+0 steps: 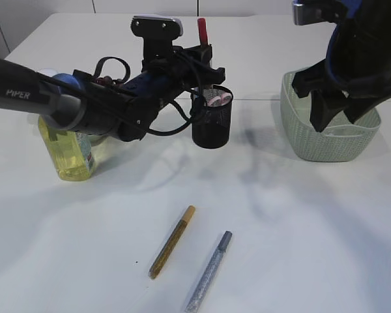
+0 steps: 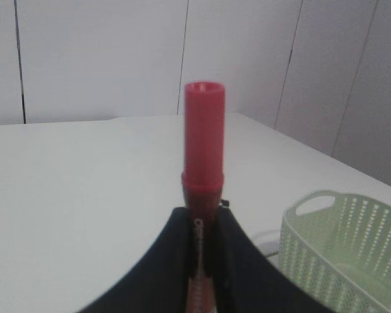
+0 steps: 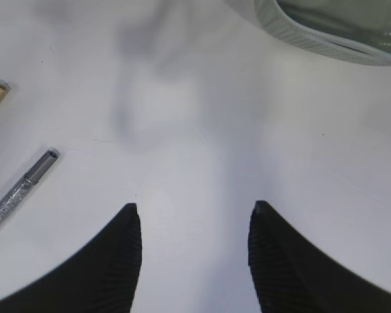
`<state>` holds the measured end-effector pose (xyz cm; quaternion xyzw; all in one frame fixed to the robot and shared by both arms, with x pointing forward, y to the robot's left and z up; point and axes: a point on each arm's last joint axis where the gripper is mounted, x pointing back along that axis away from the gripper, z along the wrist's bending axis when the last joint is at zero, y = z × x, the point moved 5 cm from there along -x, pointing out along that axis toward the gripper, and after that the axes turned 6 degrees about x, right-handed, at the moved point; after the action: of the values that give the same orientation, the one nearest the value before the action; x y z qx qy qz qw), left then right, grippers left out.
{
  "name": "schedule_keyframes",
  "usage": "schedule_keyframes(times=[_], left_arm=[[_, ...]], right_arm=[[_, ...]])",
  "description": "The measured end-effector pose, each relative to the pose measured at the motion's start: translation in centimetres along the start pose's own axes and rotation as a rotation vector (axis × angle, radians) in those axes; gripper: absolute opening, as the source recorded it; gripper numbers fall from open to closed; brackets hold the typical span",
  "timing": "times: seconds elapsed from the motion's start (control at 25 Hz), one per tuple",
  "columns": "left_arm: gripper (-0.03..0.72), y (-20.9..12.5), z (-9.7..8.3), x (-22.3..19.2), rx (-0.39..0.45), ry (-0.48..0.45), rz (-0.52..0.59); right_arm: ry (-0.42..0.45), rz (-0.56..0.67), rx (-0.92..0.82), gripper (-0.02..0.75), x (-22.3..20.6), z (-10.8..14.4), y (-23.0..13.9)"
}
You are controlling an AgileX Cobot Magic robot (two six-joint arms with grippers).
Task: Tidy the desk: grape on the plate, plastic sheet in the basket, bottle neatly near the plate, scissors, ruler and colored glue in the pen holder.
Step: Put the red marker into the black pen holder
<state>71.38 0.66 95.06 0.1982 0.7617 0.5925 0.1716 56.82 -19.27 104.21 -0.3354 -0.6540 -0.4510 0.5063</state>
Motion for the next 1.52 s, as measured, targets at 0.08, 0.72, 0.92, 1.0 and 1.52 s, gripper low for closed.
schedule_keyframes(times=[0.08,0.72,0.92,1.0,1.52], left_arm=[[0.057,0.1,-0.1,-0.4,-0.006,-0.006,0.002],[0.069,-1.7,-0.2,-1.0,-0.048,-0.020,0.093],[0.090,-2.7,-0.1,-1.0,-0.065,-0.029,0.119],[0.106,-2.7,-0.1,-1.0,-0.065,-0.029,0.124],[0.240,-2.9,-0.1,-1.0,-0.064,-0.030,0.130]], right_arm=[[-0.001,0.000,0.001,0.417,0.0,0.0,0.0],[-0.002,0.000,0.000,0.417,0.0,0.0,0.0],[-0.002,0.000,0.000,0.417,0.0,0.0,0.0],[-0.002,0.000,0.000,0.417,0.0,0.0,0.0],[-0.002,0.000,0.000,0.417,0.0,0.0,0.0]])
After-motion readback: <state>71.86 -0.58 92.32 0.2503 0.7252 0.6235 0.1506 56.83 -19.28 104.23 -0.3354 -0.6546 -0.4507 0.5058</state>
